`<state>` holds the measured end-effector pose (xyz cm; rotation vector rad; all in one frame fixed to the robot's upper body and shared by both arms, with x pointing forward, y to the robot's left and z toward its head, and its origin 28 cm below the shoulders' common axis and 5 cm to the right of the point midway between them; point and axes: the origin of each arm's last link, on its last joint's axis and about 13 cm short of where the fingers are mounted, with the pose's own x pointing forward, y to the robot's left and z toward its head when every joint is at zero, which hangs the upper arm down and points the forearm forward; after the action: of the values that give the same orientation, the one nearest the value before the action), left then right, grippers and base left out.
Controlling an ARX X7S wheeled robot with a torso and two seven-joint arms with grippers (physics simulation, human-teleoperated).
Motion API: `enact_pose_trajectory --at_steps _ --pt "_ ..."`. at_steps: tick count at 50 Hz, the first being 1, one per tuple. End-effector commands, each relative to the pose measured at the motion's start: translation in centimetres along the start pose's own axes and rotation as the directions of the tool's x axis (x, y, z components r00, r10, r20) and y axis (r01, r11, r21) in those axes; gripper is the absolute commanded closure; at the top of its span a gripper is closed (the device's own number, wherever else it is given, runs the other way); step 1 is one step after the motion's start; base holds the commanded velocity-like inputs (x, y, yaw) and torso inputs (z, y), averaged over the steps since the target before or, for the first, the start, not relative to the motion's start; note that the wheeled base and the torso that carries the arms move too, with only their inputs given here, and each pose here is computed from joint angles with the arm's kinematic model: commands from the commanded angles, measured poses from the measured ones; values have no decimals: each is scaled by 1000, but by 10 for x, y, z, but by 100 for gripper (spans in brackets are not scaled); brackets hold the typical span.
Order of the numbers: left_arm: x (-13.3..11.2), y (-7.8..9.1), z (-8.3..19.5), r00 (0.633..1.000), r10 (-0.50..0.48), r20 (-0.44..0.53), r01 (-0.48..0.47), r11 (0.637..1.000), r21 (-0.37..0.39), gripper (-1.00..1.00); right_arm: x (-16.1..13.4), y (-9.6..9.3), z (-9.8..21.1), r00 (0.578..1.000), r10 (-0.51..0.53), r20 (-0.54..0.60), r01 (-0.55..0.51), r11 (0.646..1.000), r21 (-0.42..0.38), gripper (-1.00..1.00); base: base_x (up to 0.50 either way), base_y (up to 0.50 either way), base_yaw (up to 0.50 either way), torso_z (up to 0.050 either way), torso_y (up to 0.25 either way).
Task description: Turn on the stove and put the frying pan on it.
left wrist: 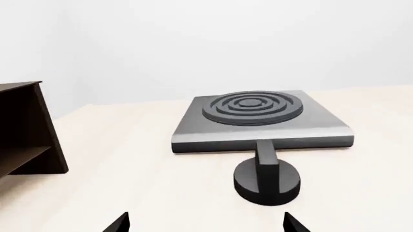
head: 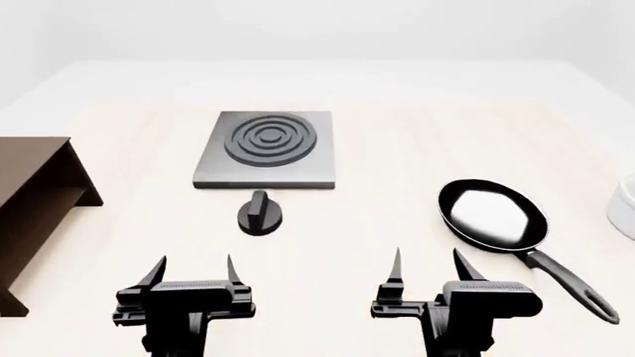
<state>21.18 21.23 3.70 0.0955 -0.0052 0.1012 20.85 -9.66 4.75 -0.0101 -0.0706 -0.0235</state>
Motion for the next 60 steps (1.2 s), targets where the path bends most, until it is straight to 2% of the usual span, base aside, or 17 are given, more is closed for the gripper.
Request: enact_pose_trajectory --at_steps 1,12,14,27,35,44,60 --pt "0 0 2 1000 -15 0 15 1000 -12 -100 1 -1 4 1000 16 1 -16 1000 17 -100 500 0 0 0 0" --pt "1 0 1 1000 -19 -4 19 1000 -6 -100 2 0 4 1000 20 -4 -20 1000 14 -100 500 0 0 0 0" --pt "1 0 1 1000 -18 -3 18 1000 -6 -100 4 0 3 999 27 -41 -26 999 28 -100 492 0 0 0 0" --pt "2 0 0 1000 -23 -13 23 1000 -1 -100 4 0 3 998 36 -57 -35 999 28 -100 10 0 0 0 0" --pt "17 7 -12 994 25 -108 -22 999 29 -100 3 0 0 997 49 -64 -48 999 23 -100 0 0 0 0 0" --pt "40 21 -10 987 117 -114 -111 992 61 -100 2 1 -3 996 58 -72 -57 998 14 -100 0 0 0 0 0" --pt "54 12 -31 979 116 -170 -102 991 86 -100 2 1 -6 994 68 -81 -67 998 8 -100 0 0 0 0 0"
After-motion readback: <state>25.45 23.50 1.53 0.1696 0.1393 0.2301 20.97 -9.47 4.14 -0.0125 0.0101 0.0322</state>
